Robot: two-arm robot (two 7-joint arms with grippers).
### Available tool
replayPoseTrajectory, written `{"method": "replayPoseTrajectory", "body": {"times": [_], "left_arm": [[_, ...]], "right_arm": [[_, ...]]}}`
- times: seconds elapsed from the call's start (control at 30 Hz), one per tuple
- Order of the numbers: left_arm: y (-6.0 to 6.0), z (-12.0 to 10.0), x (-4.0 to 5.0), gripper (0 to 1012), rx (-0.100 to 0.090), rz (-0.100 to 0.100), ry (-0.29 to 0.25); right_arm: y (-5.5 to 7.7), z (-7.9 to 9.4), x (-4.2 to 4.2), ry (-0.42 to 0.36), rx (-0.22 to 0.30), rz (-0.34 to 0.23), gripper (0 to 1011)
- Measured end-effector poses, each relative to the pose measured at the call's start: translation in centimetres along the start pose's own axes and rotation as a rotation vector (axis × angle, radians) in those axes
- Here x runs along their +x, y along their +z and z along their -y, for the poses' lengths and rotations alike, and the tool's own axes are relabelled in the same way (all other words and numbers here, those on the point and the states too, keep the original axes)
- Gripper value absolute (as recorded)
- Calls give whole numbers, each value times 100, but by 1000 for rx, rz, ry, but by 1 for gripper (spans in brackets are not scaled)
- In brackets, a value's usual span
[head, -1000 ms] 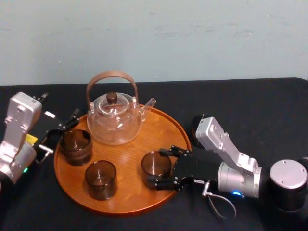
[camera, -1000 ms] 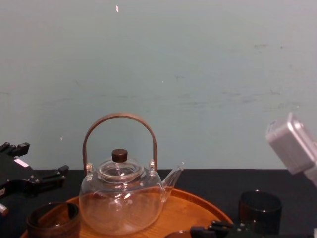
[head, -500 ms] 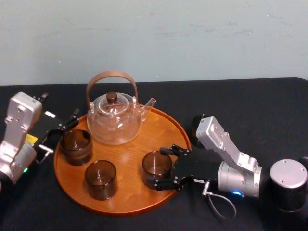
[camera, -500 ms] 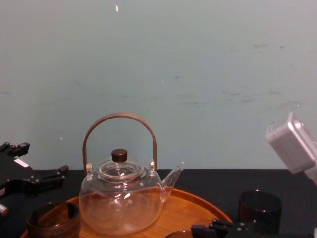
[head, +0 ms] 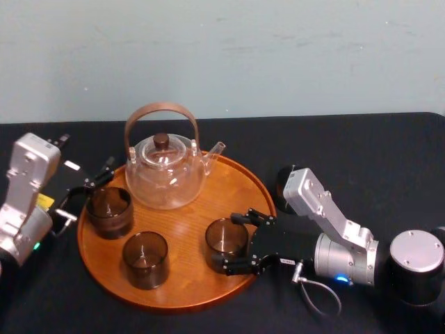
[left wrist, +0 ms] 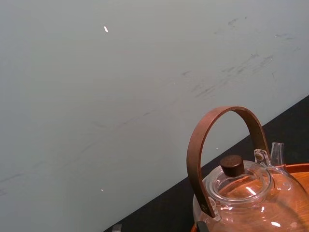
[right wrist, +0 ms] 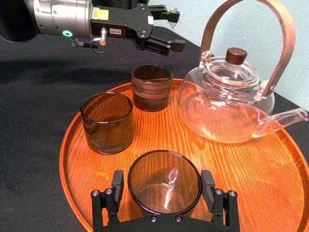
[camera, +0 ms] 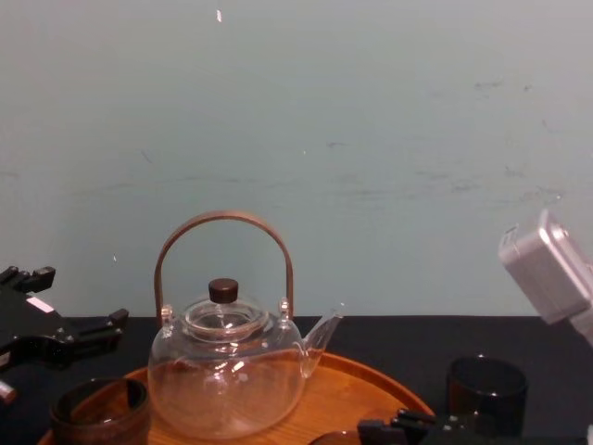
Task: Pick up the glass from the table and place it on the tray.
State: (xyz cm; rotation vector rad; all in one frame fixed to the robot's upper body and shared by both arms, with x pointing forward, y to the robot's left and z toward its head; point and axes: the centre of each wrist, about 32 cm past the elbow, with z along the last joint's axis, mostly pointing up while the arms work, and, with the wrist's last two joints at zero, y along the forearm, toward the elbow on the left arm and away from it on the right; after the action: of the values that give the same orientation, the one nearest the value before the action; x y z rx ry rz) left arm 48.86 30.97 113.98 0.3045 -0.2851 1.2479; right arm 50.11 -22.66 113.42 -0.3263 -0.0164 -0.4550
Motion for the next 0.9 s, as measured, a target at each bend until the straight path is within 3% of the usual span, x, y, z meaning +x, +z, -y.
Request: {"method": "replayPoseTrajectory", "body": {"times": [0.47, 0.9], "left_arm": [[0, 0, 0, 1001, 0, 0, 0], [0, 0, 0, 1002, 0, 0, 0]], "right_arm": [[8, 257, 8, -22, 30, -23, 1002], [-13, 761, -25, -32, 37, -14, 1002]]}}
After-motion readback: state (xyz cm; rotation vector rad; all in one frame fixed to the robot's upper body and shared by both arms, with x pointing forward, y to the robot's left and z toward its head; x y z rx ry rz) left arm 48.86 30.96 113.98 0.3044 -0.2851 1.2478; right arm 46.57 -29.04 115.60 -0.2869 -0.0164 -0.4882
